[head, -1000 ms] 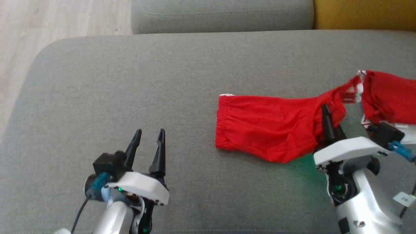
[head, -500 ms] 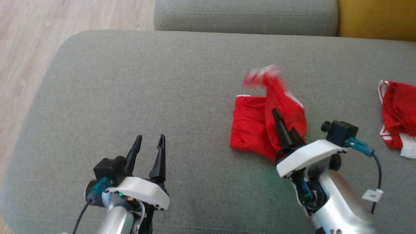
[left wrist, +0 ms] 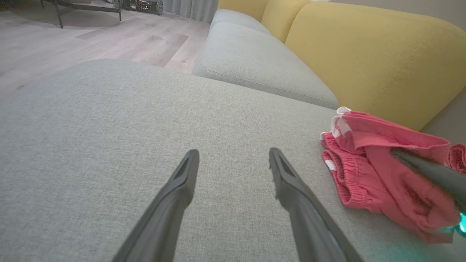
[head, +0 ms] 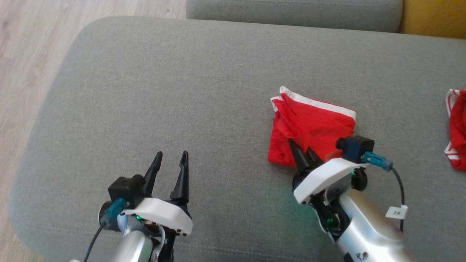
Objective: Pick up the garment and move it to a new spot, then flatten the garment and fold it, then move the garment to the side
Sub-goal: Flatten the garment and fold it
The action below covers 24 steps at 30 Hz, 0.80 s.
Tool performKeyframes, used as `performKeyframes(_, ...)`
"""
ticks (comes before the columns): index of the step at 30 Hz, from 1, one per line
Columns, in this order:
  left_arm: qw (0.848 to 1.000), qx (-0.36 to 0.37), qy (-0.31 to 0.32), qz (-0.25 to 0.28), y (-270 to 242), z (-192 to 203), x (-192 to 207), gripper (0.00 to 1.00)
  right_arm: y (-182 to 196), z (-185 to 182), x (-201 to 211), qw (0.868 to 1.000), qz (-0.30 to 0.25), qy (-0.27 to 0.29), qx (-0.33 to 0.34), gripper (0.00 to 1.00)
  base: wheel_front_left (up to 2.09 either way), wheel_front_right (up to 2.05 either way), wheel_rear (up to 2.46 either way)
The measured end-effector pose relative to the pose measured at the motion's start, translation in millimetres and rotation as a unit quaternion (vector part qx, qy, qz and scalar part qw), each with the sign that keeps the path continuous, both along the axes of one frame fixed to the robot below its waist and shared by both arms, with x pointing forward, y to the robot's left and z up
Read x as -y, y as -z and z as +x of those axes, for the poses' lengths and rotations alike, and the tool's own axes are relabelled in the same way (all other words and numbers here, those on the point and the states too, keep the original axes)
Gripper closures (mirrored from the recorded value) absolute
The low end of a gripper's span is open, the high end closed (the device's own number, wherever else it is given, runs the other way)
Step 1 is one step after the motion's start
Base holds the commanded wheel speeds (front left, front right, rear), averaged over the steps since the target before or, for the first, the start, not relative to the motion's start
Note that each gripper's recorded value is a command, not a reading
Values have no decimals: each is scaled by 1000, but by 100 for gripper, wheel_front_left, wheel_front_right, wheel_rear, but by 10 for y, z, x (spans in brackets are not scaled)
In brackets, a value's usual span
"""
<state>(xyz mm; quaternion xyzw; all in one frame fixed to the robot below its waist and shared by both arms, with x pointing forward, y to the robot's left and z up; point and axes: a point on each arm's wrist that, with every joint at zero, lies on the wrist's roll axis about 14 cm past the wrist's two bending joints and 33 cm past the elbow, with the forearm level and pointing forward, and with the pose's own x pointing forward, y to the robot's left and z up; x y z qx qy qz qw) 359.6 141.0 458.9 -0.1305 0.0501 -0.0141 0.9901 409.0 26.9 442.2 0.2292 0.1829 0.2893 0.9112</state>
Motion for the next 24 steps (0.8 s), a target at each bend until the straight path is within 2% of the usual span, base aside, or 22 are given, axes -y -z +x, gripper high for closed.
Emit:
performKeyframes(8, 1000, -10, -7, -7, 55, -4, -32, 0, 146, -225, -282, 998, 15, -50, -40, 0, 0, 0, 0)
performKeyframes(13, 1000, -12, -10, -5, 67, 12, -38, 0, 355, -331, -314, 994, -12, -73, -79, 0, 0, 0, 0)
performKeyframes(18, 1000, -10, -6, -5, 53, 40, -19, 0, 407, -306, -272, 994, -24, -70, -81, 0, 0, 0, 0)
performKeyframes(24, 1000, 11, 3, -10, -74, 130, 43, 0, 156, -117, -111, 999, -1, -24, -22, 0, 0, 0, 0)
